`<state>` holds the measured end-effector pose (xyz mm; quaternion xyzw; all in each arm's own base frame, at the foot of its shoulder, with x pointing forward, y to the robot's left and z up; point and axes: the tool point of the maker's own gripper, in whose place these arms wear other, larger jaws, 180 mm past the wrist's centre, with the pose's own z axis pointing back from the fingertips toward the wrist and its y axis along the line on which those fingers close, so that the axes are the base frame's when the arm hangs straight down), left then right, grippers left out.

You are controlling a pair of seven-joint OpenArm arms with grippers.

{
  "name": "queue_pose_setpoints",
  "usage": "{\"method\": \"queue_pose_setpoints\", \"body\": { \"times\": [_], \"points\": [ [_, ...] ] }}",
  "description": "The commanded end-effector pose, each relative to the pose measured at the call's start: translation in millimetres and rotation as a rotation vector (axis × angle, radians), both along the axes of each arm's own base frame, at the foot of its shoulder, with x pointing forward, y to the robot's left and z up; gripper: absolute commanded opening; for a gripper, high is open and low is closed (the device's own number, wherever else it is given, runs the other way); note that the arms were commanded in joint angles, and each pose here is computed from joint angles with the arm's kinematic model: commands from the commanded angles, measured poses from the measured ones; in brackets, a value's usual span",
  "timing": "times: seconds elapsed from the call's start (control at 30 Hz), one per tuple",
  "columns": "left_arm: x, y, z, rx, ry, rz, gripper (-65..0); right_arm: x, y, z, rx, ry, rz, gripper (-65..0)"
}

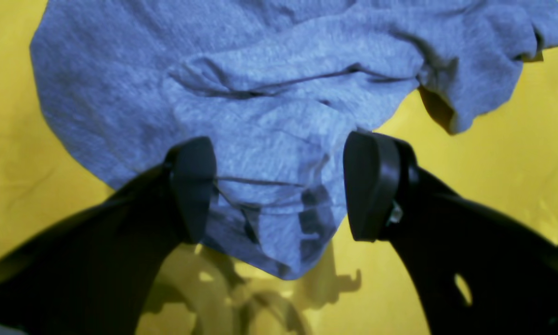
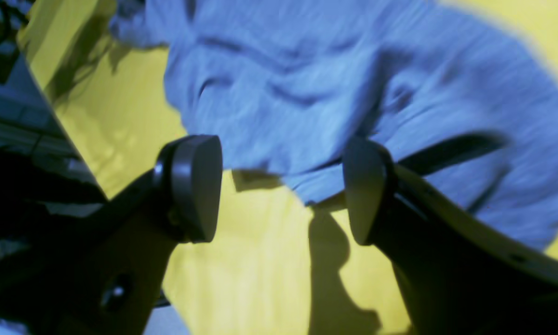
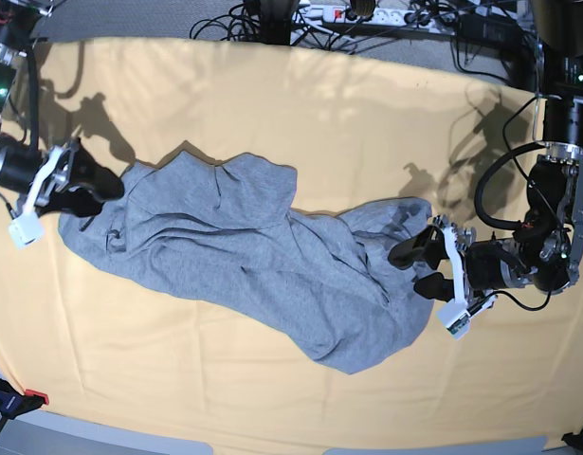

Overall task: Layout the t-shirt on the table in an organized manner, then fold the t-shirt properly
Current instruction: 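Regrasp the shirt with the right gripper and drag it outward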

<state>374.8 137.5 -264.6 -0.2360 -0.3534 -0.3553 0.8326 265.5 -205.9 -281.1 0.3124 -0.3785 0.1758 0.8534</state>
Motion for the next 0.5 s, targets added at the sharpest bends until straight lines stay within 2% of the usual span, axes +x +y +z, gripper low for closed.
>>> {"method": "queue_pose_setpoints", "body": {
  "times": [0.0,0.1,0.27,0.47],
  "points": [
    [8,1,21,-0.022,-0.055,-0.002,-20.9,2,3,16,0.014,-0.057,0.01,-23.3],
    [8,1,20,-0.02,-0.054,-0.001,-20.9,-13,20,8,0.04,-0.04,0.024,-23.2],
    [8,1,20,-0.018,-0.052,-0.002,-20.9,-32,45,-11,0.136,0.015,0.006,-23.2],
    [8,1,20,-0.018,-0.052,-0.002,-20.9,-35,68,-15,0.234,0.021,-0.016,-23.2]
  ]
}}
